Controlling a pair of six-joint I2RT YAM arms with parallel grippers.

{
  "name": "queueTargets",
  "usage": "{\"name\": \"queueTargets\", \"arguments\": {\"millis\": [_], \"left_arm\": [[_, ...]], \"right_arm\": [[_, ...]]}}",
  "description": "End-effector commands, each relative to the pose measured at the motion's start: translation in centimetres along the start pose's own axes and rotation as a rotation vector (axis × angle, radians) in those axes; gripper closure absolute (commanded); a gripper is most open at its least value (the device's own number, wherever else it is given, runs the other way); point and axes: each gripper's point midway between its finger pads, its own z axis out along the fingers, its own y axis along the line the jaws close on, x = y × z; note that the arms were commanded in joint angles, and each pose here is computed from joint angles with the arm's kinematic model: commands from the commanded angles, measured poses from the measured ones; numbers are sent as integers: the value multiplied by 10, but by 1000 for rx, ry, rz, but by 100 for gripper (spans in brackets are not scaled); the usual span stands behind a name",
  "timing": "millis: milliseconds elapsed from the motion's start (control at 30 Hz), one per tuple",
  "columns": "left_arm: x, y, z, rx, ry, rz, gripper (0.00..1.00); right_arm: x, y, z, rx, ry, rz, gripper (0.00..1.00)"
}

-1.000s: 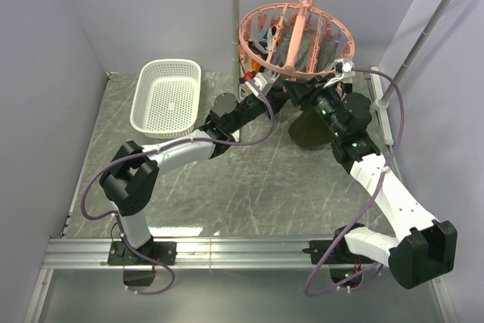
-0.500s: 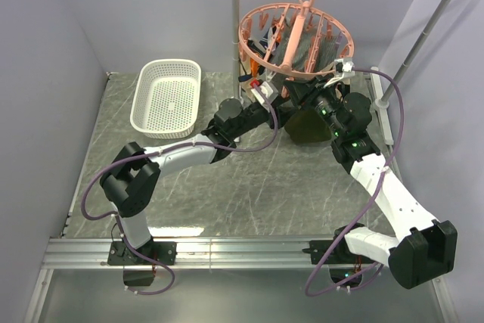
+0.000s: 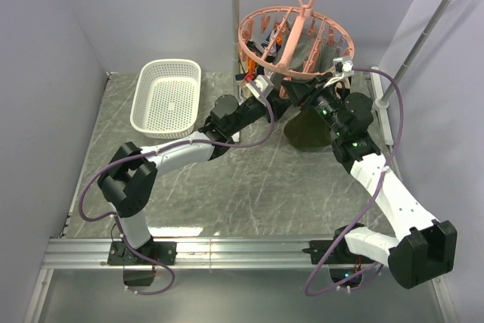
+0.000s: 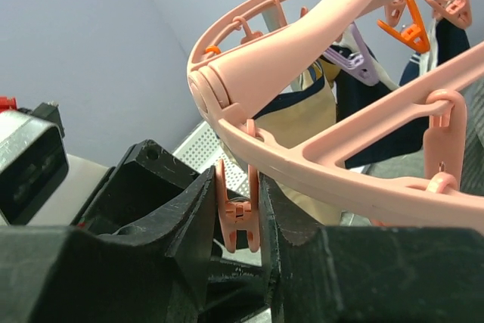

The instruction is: Clip the underwear to the hanger

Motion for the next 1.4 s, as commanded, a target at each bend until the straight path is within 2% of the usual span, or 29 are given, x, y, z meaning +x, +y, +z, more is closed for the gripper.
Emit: {"name": "queueTargets", "arguments": {"millis": [0, 100, 233, 300, 333, 400, 433, 533, 567, 700, 1167, 1267, 1367], "left_arm": [[-60, -5, 6, 14, -140, 23, 61], [-64, -4, 8, 15, -153, 25, 71], [-67, -6, 9, 26, -162, 23, 90], [-66, -8, 9, 35, -160, 19, 95], [-63, -7, 9, 33, -155, 17, 100], [-62, -9, 8, 39, -152, 18, 100], [-61, -9, 8, 40, -150, 16, 100], [-60, -9, 7, 38, -147, 17, 100], [-59, -9, 7, 40, -147, 18, 100], [-57, -10, 8, 45, -144, 16, 100], [-48, -20, 10, 56, -118, 12, 100], [-47, -21, 10, 57, -115, 12, 100], [-46, -23, 11, 62, -113, 10, 100]], "right_arm": [[-6, 15, 1, -78, -9, -21, 100], [-5, 16, 1, -88, -4, -18, 100], [-3, 15, 2, -87, 0, -19, 93], [-4, 15, 3, -83, -1, -17, 90], [-4, 14, 3, -77, -3, -16, 81], [-5, 13, 2, -76, -7, -20, 71], [-5, 13, 2, -75, -6, -16, 60], [-6, 15, 3, -67, 4, 11, 47], [-7, 14, 4, -62, 3, 16, 46], [-12, 13, 6, -50, -13, 33, 43], [-23, 7, 6, -6, -90, 86, 46], [-23, 6, 6, -3, -97, 91, 48], [-23, 2, 6, 16, -101, 91, 58]]}}
